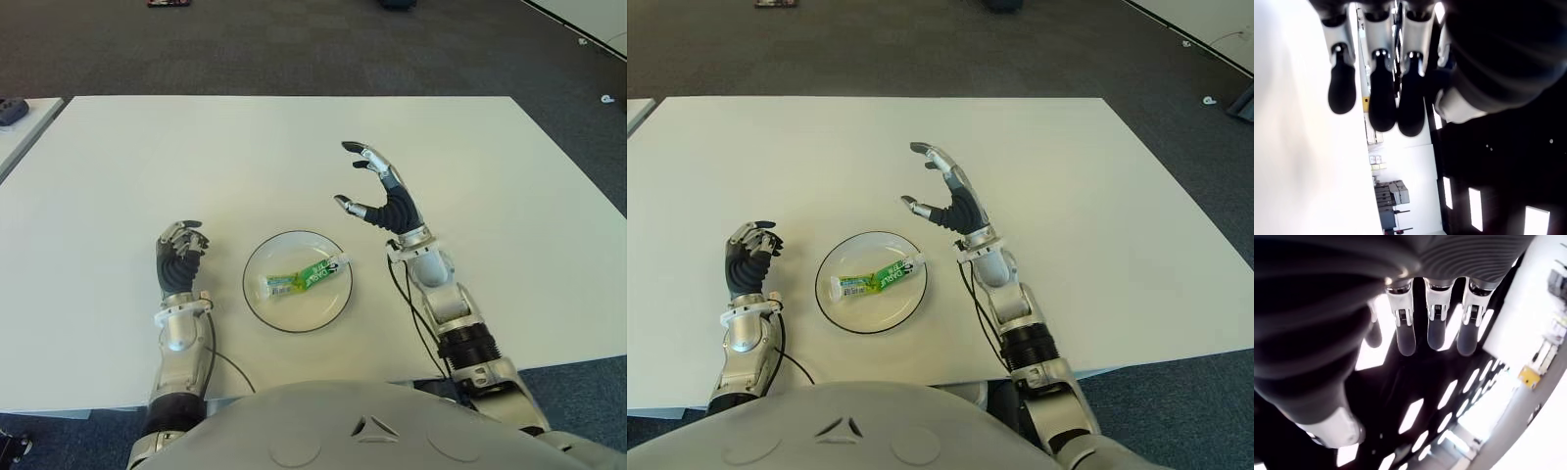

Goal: Put the toothpaste on the table into the plate.

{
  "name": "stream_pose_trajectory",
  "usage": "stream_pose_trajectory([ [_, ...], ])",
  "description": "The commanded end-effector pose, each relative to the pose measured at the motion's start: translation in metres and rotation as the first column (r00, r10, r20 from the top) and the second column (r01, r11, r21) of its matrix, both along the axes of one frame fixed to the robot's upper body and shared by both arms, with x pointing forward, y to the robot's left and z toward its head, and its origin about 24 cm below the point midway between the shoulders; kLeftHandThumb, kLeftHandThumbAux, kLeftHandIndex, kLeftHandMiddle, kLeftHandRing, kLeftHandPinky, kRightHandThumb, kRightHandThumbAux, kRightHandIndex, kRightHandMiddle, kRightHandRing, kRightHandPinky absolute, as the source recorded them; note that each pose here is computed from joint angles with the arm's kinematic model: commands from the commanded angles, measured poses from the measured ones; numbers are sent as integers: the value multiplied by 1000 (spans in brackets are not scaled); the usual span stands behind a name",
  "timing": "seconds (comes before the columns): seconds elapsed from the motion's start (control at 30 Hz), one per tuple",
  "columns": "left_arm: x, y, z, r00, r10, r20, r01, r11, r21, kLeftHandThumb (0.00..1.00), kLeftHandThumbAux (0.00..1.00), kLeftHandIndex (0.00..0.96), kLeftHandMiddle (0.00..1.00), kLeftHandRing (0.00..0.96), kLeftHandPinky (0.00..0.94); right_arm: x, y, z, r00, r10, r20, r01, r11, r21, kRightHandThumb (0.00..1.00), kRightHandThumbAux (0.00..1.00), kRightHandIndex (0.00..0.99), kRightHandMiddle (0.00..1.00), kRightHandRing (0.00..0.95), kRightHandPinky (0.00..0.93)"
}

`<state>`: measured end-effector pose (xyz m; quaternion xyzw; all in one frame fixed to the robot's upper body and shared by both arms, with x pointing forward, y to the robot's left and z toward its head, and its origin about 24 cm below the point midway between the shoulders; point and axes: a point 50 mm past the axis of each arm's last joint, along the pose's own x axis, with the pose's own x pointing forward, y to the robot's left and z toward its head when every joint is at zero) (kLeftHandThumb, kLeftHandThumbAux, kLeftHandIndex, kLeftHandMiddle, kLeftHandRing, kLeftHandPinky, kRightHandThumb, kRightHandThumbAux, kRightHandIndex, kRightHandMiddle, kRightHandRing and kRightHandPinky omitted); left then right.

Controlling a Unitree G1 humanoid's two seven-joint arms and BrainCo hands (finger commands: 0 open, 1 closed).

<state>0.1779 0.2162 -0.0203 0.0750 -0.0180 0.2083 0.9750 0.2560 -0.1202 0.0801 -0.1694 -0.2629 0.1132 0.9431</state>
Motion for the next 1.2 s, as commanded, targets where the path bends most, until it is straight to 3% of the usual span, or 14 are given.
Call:
stream_pose_trajectory([
  [0.03, 4, -1, -1, 999, -37, 3, 37, 999, -3, 698, 720, 433, 646, 643, 650, -1, -12, -4, 993, -115, -37, 120, 976, 181, 299, 833, 257, 250, 228, 266],
  [0.17, 7, -1, 0, 999, -47, 14, 47, 999, -16, 698, 721, 433, 646, 645, 650, -6, -37, -21, 976, -188, -111, 215, 916, 340, 291, 843, 304, 282, 258, 273],
  [0.23, 8, -1, 0, 999, -47, 12, 47, 999, -18, 698, 721, 433, 643, 642, 642, -8, -43, -31, 964, -221, -146, 262, 887, 381, 290, 846, 322, 302, 277, 298],
  [0.3, 8, 0, -1, 999, -47, 8, 47, 999, -19, 698, 720, 433, 635, 637, 634, -10, -45, -37, 951, -256, -171, 305, 863, 402, 525, 779, 376, 330, 304, 330],
  [0.47, 10, 2, -2, 999, -46, 0, 46, 999, -20, 698, 720, 432, 622, 628, 624, -11, -44, -47, 926, -319, -200, 375, 828, 416, 668, 737, 415, 399, 361, 396],
  [0.8, 13, 2, -1, 999, -47, 7, 47, 999, -13, 698, 720, 433, 622, 625, 627, -11, -48, -64, 879, -400, -261, 473, 804, 360, 701, 729, 426, 475, 446, 449],
  [1.2, 16, 3, 0, 998, -60, 4, 60, 998, 7, 698, 720, 433, 645, 641, 642, -14, -50, -78, 850, -406, -336, 505, 809, 301, 703, 730, 427, 484, 463, 454],
])
